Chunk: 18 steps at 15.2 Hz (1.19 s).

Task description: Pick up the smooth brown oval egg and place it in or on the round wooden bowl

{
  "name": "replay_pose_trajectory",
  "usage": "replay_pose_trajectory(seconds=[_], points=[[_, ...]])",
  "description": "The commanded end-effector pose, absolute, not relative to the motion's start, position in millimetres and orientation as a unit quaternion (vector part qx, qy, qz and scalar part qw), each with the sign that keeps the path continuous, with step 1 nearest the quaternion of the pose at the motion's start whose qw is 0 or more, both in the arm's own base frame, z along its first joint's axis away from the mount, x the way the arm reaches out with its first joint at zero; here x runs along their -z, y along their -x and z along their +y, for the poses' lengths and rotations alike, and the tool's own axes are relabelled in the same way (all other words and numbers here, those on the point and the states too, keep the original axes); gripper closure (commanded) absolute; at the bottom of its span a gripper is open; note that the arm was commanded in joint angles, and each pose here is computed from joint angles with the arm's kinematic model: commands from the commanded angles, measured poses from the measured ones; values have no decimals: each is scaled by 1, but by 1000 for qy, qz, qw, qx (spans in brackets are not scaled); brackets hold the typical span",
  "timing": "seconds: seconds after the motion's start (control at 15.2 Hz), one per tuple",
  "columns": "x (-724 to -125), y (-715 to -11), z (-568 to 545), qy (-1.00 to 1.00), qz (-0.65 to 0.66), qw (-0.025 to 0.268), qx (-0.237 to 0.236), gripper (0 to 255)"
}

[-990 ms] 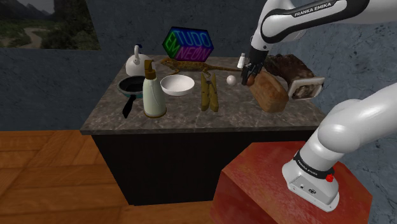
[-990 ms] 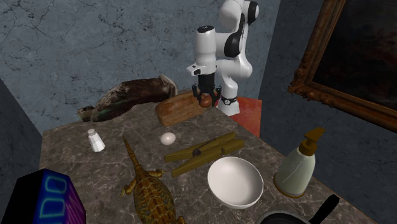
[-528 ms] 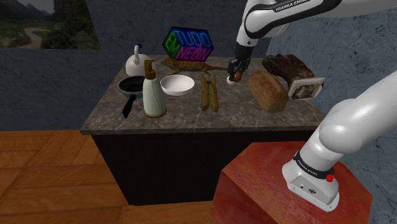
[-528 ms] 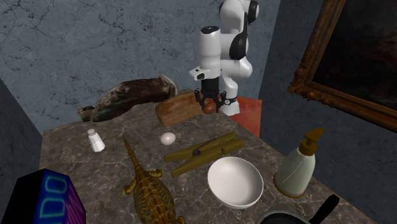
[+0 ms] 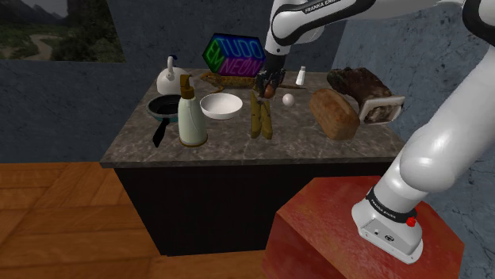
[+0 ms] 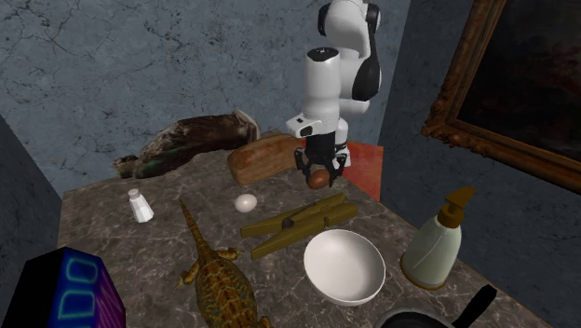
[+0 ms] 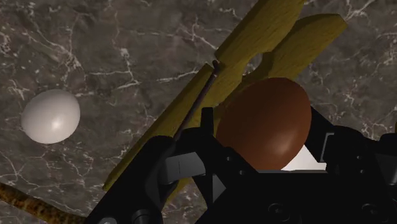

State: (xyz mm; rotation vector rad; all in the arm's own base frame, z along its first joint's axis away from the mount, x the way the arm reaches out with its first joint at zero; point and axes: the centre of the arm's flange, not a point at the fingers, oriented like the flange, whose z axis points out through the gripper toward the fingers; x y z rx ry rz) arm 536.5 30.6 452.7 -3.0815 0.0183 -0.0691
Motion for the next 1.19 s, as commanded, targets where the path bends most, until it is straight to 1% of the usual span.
replay_pose_trajectory(seconds=[0.0,0.86,1.12], points=[[-454,-560,44,999,6,30,23,255],[-452,-708,139,999,6,30,23,255],[-431,-708,139,999,6,30,23,255]])
